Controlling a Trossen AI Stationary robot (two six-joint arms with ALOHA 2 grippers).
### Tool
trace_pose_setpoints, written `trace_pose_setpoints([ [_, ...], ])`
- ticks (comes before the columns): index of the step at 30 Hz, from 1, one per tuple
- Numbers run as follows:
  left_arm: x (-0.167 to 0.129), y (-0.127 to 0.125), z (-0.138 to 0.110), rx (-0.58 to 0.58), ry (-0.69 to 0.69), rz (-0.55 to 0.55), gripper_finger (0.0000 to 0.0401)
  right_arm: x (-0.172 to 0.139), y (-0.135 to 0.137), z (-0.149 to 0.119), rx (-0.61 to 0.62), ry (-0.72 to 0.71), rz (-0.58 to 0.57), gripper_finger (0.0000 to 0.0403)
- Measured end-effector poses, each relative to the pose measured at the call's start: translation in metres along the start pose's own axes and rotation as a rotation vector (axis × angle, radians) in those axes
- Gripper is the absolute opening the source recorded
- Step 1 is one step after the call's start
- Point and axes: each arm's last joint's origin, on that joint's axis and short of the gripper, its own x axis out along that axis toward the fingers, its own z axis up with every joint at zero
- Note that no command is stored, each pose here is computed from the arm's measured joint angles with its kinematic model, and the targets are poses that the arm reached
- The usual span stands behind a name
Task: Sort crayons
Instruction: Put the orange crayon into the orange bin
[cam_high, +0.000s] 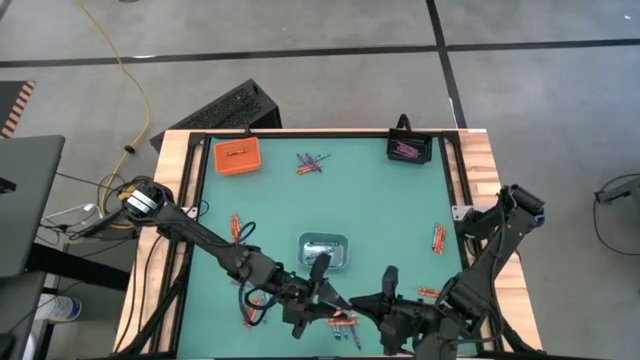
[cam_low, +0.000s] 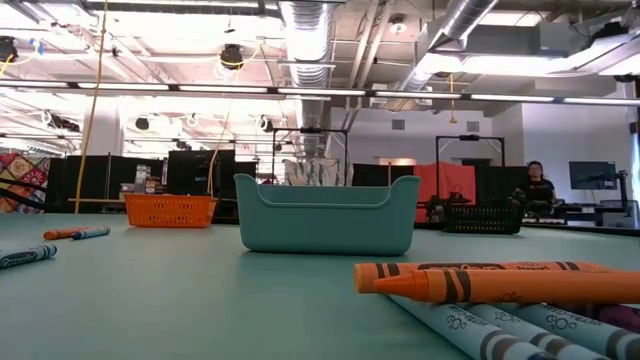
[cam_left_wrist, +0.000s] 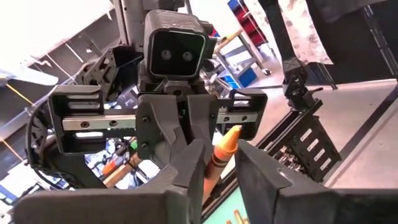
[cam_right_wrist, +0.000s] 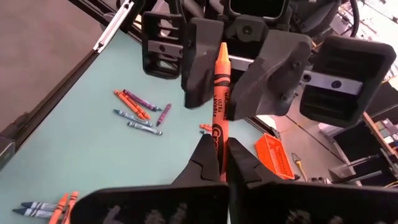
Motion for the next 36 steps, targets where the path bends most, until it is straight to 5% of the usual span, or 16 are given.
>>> trace_pose_setpoints([
  [8,0.0,0.001,0.001,0.057,-0.001,0.013,0.0012,0.003,-0.002,0.002,0.01,-0.009,-0.008,0.0001],
  [20,0.0,0.001,0.001,0.077,-0.004,0.011,0.0007,0.003,-0.002,0.001,0.046,-0.007,-0.008,0.0008],
  [36,-0.012,0.013,0.011,0.095,0.122,0.008,0.0006,0.002,-0.002,-0.016,0.1,0.108,-0.042,0.0116],
])
